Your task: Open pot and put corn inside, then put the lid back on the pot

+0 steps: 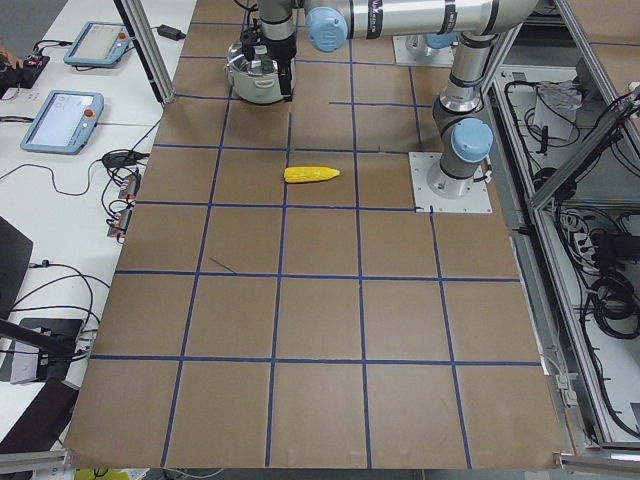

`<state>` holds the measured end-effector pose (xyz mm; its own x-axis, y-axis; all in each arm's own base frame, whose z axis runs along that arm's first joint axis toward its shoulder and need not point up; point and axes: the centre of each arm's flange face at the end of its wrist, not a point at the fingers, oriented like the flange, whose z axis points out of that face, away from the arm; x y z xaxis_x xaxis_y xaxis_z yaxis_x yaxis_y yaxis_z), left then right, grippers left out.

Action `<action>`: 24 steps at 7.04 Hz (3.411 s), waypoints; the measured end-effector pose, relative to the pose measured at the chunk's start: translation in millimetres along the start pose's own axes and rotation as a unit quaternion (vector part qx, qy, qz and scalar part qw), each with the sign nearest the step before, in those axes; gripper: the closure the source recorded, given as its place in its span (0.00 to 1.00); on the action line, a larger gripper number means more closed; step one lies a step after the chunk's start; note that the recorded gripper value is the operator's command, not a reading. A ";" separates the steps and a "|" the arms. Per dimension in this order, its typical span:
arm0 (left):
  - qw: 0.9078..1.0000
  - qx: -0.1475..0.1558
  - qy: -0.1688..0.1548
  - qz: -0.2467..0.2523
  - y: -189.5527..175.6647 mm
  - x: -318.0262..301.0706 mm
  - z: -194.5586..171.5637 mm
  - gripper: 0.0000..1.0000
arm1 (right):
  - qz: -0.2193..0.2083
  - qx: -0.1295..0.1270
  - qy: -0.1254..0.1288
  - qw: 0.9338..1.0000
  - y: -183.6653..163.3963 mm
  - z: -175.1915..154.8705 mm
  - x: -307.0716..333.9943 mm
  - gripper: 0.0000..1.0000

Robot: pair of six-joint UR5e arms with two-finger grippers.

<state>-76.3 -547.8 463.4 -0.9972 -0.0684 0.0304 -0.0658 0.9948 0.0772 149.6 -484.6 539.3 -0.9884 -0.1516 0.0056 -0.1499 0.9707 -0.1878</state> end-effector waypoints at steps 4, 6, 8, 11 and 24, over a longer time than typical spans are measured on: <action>1.000 -0.001 0.001 -0.002 -0.4 0.4 1.0 0.00 | 0.005 -0.024 -0.005 1.000 -12.4 18.6 7.0 0.00; 1.000 -0.003 0.002 -0.002 -1.9 0.8 2.8 0.00 | 0.016 -0.072 -0.012 0.997 -14.5 28.2 18.1 0.00; 1.000 -0.004 0.002 -0.002 -2.5 1.3 3.7 0.00 | 0.021 -0.088 -0.010 0.996 -12.9 27.2 21.9 0.00; 1.000 -0.005 0.002 0.002 -1.5 2.6 4.9 0.00 | 0.025 -0.090 -0.007 0.996 -12.2 28.1 21.9 0.01; 0.999 0.009 -0.001 0.047 20.2 -14.1 123.6 0.00 | 0.081 -0.027 -0.011 0.996 -135.9 174.1 -92.3 0.05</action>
<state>-67.9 -517.5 341.4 -0.9991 0.0250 0.0341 0.0269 0.9980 0.0567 265.2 -635.0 393.3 -0.9991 0.0049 -0.0426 0.0105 0.9913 -0.1315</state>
